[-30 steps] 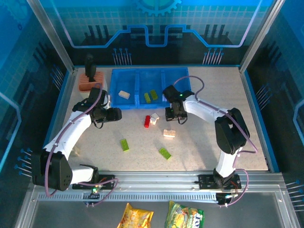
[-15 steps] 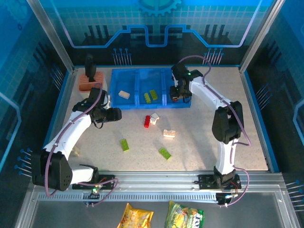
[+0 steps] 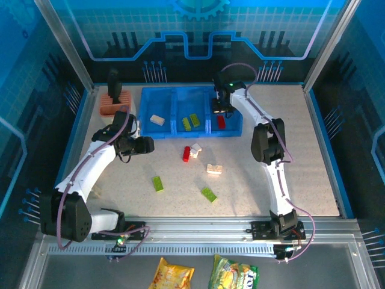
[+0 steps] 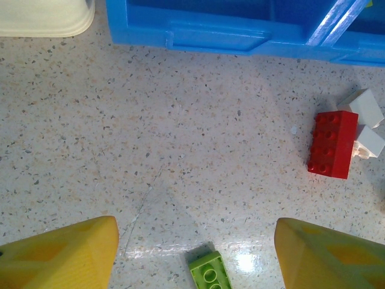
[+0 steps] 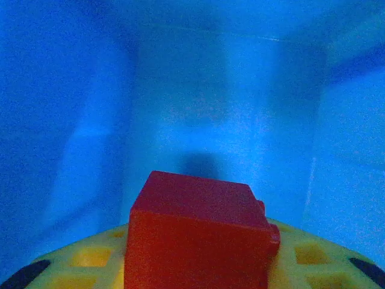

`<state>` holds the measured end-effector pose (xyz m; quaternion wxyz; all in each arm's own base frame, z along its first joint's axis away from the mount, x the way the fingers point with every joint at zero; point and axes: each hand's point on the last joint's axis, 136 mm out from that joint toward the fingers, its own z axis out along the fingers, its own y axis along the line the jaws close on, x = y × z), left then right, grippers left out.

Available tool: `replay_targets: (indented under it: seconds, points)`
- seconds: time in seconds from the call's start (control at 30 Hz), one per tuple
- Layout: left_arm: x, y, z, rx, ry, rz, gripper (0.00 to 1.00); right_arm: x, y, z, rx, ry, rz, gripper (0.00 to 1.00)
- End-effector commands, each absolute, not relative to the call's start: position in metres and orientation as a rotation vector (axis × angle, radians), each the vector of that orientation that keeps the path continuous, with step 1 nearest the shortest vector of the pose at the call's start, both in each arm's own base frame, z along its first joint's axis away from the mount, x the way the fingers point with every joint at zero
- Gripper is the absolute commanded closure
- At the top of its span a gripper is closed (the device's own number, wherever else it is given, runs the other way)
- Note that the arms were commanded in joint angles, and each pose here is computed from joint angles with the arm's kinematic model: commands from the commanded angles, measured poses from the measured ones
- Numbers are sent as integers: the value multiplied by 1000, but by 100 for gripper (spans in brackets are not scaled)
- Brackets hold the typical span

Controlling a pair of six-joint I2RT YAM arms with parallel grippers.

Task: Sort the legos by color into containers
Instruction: Place the lego in the container.

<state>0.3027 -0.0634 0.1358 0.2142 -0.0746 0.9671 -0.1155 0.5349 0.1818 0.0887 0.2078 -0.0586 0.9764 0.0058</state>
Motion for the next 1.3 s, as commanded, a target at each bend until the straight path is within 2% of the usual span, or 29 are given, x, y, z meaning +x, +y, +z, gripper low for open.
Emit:
replay_targets:
  seconds: [0.0, 0.2, 0.5, 0.93, 1.27]
  points:
    - [300, -61, 129, -196, 2700, -324, 30, 552, 172, 78, -138, 2697, -24, 56]
    - [301, -62, 128, -198, 2699, -328, 30, 565, 170, 58, -101, 2693, -17, 56]
    - [300, -63, 128, -196, 2699, -336, 30, 559, 172, 49, -92, 2712, -9, 46]
    - [300, -65, 132, -193, 2690, -359, 30, 540, 178, 105, -122, 2659, -12, 43]
    - [299, -71, 137, -207, 2697, -401, 30, 484, 181, 131, -123, 2689, 27, 43]
